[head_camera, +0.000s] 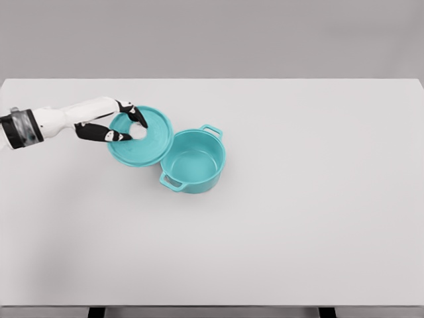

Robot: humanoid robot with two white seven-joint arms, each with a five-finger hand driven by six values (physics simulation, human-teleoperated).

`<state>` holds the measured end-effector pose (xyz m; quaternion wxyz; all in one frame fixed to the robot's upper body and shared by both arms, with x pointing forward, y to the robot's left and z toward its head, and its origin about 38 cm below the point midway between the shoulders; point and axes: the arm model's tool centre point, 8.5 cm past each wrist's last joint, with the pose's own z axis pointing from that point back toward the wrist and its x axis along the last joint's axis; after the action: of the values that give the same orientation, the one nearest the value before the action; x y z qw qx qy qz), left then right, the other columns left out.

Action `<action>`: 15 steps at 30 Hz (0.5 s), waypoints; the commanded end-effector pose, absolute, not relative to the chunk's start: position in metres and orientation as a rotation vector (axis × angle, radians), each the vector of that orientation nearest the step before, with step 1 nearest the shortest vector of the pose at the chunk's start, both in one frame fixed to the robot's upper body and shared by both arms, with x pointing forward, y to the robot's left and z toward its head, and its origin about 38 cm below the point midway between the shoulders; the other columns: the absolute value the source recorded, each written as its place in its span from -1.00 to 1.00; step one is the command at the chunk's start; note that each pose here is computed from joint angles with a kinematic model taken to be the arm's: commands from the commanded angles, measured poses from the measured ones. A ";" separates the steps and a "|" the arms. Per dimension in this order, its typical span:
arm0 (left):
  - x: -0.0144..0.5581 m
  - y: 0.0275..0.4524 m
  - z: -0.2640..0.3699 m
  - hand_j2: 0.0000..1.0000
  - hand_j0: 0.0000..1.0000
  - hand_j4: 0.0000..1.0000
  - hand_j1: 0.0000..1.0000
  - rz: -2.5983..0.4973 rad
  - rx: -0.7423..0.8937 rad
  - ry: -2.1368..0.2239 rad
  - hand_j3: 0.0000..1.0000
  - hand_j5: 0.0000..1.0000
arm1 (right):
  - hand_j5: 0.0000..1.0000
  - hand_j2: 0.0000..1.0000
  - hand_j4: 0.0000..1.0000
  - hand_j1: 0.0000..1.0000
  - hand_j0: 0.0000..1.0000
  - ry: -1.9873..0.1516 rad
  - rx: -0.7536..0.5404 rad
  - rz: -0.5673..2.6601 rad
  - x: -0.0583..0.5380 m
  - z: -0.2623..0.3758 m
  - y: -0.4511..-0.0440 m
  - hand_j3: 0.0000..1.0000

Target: Cover the pot with left arm

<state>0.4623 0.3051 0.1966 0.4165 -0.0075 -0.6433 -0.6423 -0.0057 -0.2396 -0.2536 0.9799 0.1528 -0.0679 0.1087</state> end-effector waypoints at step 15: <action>0.458 0.273 0.201 0.15 0.15 0.15 0.15 -1.653 -0.082 -1.670 0.15 0.15 | 1.00 1.00 1.00 1.00 1.00 -0.137 0.308 0.219 -0.006 -0.254 -0.240 1.00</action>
<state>0.4585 0.2771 0.1972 0.3900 -0.0279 -0.6504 -0.6512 -0.0057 -0.2396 -0.2536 0.9799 0.1528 -0.0679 0.1087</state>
